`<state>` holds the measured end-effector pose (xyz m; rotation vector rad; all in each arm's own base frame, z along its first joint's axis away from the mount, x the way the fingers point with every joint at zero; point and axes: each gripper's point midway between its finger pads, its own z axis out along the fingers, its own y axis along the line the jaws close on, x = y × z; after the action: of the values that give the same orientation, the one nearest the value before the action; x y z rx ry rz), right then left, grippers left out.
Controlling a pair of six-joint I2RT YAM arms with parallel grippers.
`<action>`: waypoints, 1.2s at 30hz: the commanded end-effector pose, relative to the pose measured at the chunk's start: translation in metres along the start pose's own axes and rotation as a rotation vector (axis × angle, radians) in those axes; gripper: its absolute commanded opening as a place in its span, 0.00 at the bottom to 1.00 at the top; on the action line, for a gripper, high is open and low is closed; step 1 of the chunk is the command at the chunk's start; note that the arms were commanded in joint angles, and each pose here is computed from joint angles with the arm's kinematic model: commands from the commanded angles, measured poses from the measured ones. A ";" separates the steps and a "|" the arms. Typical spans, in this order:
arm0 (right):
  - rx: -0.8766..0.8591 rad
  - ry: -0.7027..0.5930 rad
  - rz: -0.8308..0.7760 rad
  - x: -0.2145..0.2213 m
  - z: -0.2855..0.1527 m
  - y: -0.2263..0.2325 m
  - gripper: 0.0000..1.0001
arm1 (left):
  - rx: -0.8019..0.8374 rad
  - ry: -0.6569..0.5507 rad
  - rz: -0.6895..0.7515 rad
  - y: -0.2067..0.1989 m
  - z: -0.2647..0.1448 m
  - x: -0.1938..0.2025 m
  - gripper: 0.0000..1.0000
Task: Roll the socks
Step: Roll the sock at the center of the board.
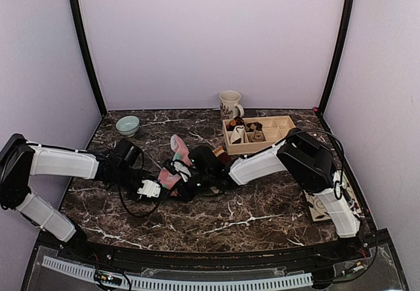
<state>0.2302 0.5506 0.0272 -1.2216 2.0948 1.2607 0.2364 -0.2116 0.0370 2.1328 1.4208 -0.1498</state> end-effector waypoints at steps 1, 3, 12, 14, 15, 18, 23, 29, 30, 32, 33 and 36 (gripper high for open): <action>0.025 0.072 0.093 0.032 0.005 -0.021 0.00 | 0.057 0.017 -0.010 -0.012 0.005 0.005 0.39; 0.018 0.076 0.101 0.035 0.006 -0.021 0.00 | 0.061 0.013 0.007 -0.016 0.005 0.005 0.38; 0.003 0.069 0.110 0.032 0.005 -0.020 0.00 | 0.061 0.041 0.004 -0.015 0.012 0.012 0.31; -0.006 0.049 0.124 0.028 0.003 -0.020 0.06 | 0.081 0.042 0.002 -0.019 0.014 0.013 0.11; -0.010 0.036 0.123 0.024 0.001 -0.019 0.12 | 0.101 0.046 -0.009 -0.021 0.016 0.014 0.06; -0.019 -0.032 0.075 0.012 -0.009 -0.012 0.24 | 0.164 0.050 -0.094 -0.017 0.017 0.013 0.00; 0.039 -0.189 -0.046 -0.012 -0.041 -0.005 0.48 | 0.312 -0.008 -0.248 -0.012 0.010 0.006 0.00; 0.143 -0.293 -0.234 -0.020 -0.083 0.002 0.54 | 0.482 -0.051 -0.395 -0.019 0.002 -0.005 0.00; 0.153 -0.299 -0.265 -0.021 -0.089 0.005 0.54 | 0.509 -0.065 -0.423 -0.017 0.001 -0.008 0.00; 0.158 -0.304 -0.344 -0.018 -0.098 0.014 0.54 | 0.567 -0.083 -0.481 -0.017 -0.001 -0.014 0.00; 0.158 -0.303 -0.391 -0.015 -0.101 0.021 0.54 | 0.603 -0.092 -0.504 -0.017 -0.002 -0.017 0.00; 0.163 -0.250 -0.553 -0.003 -0.098 0.042 0.54 | 0.726 -0.110 -0.582 -0.024 -0.007 -0.026 0.00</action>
<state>0.2234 0.4706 0.0763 -1.2095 1.7493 1.0490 0.2425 -0.2258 0.0302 2.1254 1.9056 -0.7895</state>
